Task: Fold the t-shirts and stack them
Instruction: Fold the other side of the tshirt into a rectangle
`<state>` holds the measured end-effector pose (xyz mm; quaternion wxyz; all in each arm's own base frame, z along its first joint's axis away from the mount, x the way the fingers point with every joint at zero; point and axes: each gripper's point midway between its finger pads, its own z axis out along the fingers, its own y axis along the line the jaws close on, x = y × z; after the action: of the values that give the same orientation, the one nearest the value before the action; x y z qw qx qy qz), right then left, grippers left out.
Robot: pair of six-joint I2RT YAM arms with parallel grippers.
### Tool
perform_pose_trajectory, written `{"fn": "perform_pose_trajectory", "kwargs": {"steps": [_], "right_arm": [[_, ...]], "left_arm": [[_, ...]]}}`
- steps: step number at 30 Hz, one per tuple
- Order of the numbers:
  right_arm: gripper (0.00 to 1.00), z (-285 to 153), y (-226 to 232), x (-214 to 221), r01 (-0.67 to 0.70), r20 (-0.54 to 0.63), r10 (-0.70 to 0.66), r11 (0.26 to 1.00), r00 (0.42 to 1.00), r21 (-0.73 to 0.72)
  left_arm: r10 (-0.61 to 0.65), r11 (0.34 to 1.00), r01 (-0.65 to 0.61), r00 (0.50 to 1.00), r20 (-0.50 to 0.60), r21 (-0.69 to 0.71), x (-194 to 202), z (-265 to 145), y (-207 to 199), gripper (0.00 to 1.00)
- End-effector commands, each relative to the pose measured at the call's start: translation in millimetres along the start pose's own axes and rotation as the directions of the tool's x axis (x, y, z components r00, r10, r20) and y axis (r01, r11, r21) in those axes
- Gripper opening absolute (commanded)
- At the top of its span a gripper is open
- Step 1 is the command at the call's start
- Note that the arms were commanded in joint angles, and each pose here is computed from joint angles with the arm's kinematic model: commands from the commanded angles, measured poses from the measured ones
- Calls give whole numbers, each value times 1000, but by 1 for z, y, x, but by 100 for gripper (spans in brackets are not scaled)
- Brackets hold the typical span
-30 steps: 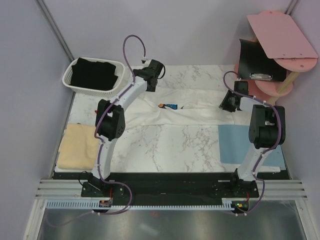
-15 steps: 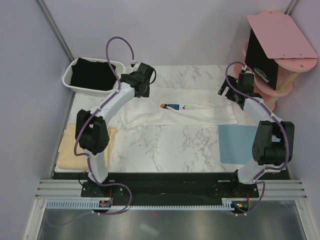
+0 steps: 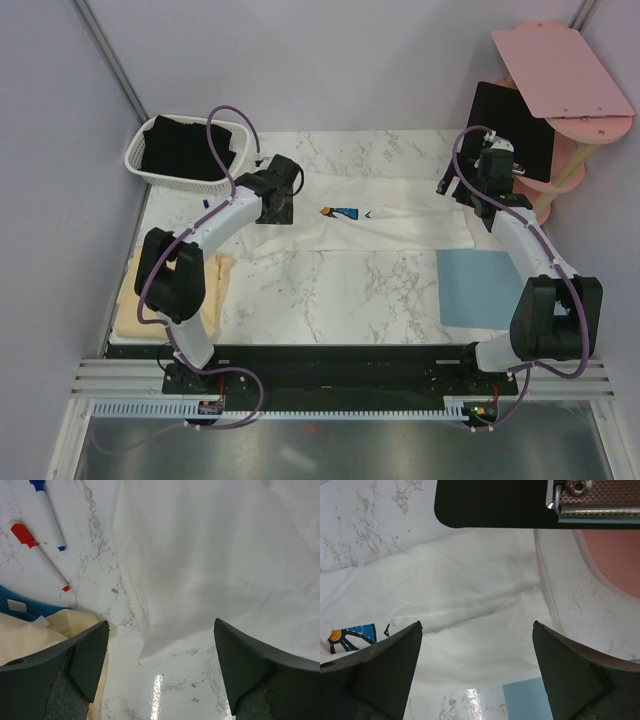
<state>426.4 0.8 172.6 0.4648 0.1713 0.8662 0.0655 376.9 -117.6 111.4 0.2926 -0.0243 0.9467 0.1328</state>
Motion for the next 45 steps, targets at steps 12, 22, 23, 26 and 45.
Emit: {"fn": "perform_pose_trajectory", "kwargs": {"steps": [12,22,23,26,45], "right_arm": [[98,2,3,-5,20,-7,-20,1000,1000,-12],[98,20,31,12,71,-101,-82,992,992,-108],[98,20,33,14,70,-106,-83,990,991,-120],[98,27,43,15,72,-122,-91,985,988,-156],[0,95,87,-2,178,-155,-193,979,969,-101]], "left_arm": [[-75,996,73,997,34,50,-15,5,-2,93],[-81,992,79,996,21,101,-6,11,-1,94],[-80,992,78,997,21,96,-5,11,1,94],[-82,992,80,996,19,95,-5,12,1,94],[-128,981,124,992,13,147,-3,13,8,95]]}}
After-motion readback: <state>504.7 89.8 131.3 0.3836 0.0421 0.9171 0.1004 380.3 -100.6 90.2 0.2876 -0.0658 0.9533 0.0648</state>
